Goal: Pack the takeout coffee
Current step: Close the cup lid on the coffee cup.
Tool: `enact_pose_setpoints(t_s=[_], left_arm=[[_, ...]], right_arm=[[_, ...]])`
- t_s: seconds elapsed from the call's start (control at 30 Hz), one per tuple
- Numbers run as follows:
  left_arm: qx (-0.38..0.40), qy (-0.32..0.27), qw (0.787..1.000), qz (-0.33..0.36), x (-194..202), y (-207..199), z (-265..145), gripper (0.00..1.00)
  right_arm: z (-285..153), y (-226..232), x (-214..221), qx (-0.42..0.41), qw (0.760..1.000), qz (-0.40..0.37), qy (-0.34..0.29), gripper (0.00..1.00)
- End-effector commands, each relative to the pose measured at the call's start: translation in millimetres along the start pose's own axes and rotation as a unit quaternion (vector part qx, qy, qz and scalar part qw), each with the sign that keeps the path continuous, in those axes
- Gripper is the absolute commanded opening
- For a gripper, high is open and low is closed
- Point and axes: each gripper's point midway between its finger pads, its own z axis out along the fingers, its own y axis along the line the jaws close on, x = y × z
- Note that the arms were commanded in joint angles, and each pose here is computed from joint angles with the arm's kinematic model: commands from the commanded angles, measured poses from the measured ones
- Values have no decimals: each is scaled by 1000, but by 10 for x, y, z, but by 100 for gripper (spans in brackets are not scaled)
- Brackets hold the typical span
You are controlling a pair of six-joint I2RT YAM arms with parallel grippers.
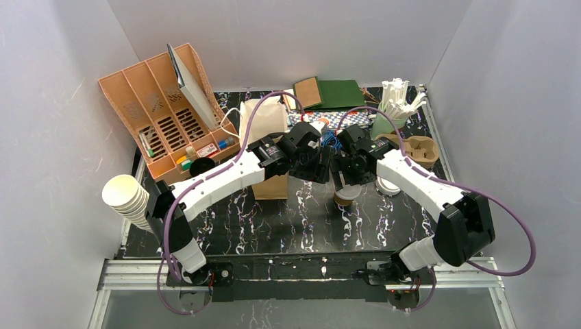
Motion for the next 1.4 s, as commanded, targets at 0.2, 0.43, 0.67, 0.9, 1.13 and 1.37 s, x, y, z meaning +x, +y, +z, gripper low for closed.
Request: enact_pose_setpoints(t_s=[0.2,0.43,0.67,0.9,1.13,1.37], left_arm=[[0,5,1000,-3,8,18,1,60],[1,2,1000,-1,-39,-6,23,60],[3,-1,1000,-1,-59,-18,3,60],[24,9,1000,-3,-24,-97,12,60],[50,7,999,-9,-75,-291,138,51],[56,22,997,-56,33,-450,397,35]], right_arm=[[213,-30,249,19,998,38,42,85],[-52,-32,-18,36,995,93,3,98],[-240,114,-173,-12,995,94,-31,98],[-310,-77,-267,-15,994,98,-39,98],[-450,-366,-551,-83,980,166,-74,82],[-346,-297,-739,-184,967,155,-88,56]])
